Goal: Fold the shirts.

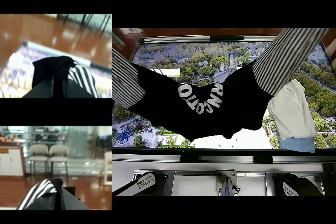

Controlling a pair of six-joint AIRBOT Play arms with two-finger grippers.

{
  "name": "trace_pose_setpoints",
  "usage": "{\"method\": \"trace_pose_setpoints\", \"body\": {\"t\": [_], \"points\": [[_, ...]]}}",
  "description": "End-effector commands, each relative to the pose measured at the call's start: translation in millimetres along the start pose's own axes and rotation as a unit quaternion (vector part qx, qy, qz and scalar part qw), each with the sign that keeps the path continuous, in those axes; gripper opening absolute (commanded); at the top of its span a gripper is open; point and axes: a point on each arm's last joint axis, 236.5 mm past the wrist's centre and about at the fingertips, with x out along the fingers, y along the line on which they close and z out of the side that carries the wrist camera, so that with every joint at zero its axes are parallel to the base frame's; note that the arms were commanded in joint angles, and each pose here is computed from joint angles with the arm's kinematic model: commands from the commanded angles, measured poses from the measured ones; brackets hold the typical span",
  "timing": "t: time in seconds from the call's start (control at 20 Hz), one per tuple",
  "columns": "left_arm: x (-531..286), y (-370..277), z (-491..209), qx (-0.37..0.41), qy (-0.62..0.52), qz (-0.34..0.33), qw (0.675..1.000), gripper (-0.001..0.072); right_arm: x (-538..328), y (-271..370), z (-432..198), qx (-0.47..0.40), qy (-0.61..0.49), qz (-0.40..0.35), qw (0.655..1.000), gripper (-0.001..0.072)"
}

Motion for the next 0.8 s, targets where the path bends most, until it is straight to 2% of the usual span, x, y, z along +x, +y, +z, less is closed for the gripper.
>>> {"method": "trace_pose_setpoints", "body": {"t": [0.0, 0.15, 0.3, 0.4, 0.55, 0.65, 0.75], "points": [[26.2, -9.5, -37.1, -0.031, 0.061, -0.030, 0.997, 0.0060, 33.4, 46.3, -44.6, 0.103, 0.056, 0.085, 0.989, 0.0079], [51.2, -59.4, -32.7, -0.053, 0.037, -0.107, 0.992, 0.0060, 66.3, 67.5, -58.4, 0.128, 0.037, 0.124, 0.983, 0.0079], [55.4, -112.4, 17.7, -0.031, -0.090, -0.162, 0.982, 0.0060, 68.5, 49.7, 2.2, 0.124, -0.104, 0.103, 0.981, 0.0079], [37.2, -129.0, 68.3, -0.035, -0.205, -0.166, 0.964, 0.0059, 47.1, 32.8, 55.6, 0.135, -0.212, 0.086, 0.964, 0.0079], [-0.9, -121.9, 127.4, -0.060, -0.329, -0.150, 0.930, 0.0060, 15.6, 21.7, 97.0, 0.139, -0.284, 0.078, 0.945, 0.0079], [-8.8, -108.8, 138.3, -0.061, -0.352, -0.135, 0.924, 0.0060, 2.2, 18.1, 107.0, 0.127, -0.288, 0.074, 0.946, 0.0079], [13.8, -100.7, 111.8, -0.039, -0.282, -0.131, 0.950, 0.0060, 7.9, 24.8, 83.0, 0.100, -0.214, 0.080, 0.969, 0.0079]]}}
